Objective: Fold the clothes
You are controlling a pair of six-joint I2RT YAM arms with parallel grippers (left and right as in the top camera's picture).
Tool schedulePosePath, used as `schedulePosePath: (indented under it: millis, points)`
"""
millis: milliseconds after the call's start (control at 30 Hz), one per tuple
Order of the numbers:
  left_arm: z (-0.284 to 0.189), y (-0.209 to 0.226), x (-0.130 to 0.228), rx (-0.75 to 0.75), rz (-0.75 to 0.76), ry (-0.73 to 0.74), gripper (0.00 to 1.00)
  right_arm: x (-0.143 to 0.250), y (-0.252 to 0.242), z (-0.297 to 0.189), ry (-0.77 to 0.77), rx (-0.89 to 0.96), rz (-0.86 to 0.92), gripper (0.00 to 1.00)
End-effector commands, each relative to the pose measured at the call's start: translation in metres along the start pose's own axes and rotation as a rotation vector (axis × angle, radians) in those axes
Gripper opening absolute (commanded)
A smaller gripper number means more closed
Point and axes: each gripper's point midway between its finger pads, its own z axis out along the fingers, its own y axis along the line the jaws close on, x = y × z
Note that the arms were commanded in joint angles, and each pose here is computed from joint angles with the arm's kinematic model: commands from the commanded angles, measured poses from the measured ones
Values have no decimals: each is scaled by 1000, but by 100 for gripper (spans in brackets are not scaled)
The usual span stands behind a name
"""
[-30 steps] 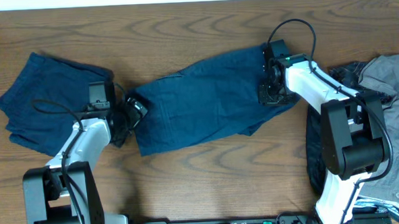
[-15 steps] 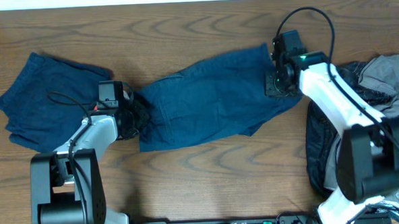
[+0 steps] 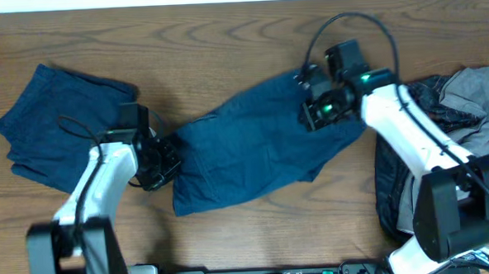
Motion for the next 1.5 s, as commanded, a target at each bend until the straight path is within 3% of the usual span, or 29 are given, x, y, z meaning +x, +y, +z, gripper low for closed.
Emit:
schedulePosePath:
  millis: [0,267,500,667,833,1167,1467]
  points:
    - [-48,-25,-12,63,71,-111,6,21,34,23,54,-98,-106,2]
    - [-122,-59,-7,219,116,-251,6,78,126,73,134,-296,-257,8]
    - [-151,-91,17,422,103,-196,6,90,176,108,56,-211,-338,16]
    - [-160,-94,24,455,107,-205,6,82,180,126,-5,-144,-348,17]
    - [-161,-92,23,448,107,-216,6,68,152,133,-54,4,-264,15]
    - [-158,-84,17,398,89,-246,6,15,141,80,-220,5,-222,26]
    - [-158,-85,15,406,52,-242,6,43,131,125,-79,-69,-191,24]
